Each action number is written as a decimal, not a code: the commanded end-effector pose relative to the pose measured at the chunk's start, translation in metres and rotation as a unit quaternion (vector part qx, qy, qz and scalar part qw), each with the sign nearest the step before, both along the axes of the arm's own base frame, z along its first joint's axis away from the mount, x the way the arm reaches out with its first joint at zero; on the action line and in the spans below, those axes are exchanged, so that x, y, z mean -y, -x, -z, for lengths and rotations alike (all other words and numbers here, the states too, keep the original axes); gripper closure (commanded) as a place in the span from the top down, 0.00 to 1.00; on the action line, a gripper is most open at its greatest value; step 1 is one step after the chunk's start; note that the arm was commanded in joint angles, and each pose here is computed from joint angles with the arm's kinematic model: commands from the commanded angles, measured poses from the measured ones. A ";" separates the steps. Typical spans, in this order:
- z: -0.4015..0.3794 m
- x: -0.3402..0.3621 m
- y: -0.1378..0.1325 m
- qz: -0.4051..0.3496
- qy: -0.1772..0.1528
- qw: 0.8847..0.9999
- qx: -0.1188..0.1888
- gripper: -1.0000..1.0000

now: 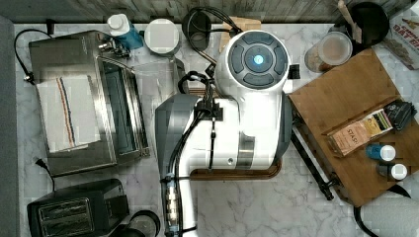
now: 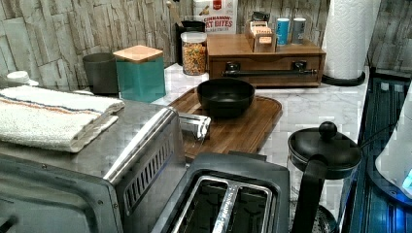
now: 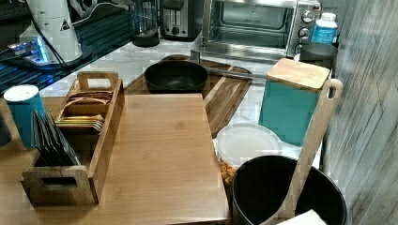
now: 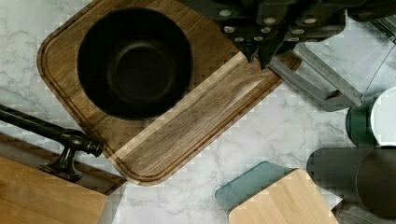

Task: Pick up the bowl.

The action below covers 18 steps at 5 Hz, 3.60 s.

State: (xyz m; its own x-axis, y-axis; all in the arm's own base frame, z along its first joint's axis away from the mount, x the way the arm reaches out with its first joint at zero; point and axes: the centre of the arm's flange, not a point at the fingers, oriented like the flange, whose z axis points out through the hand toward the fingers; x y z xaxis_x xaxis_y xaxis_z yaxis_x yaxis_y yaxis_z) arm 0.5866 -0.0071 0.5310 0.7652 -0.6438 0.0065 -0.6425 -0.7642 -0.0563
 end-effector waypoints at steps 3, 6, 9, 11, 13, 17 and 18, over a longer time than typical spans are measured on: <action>0.062 0.088 0.075 0.177 -0.042 0.983 -0.035 0.00; 0.098 0.107 0.145 0.255 -0.037 0.965 -0.052 1.00; 0.191 0.107 0.158 0.241 -0.025 0.967 -0.084 1.00; 0.227 0.120 0.172 0.256 -0.016 0.963 -0.084 1.00; 0.259 0.139 0.166 0.265 -0.017 0.961 -0.085 1.00; 0.278 0.117 0.142 0.186 -0.019 0.982 -0.040 0.86; 0.274 0.115 0.138 0.170 -0.034 0.984 -0.033 0.00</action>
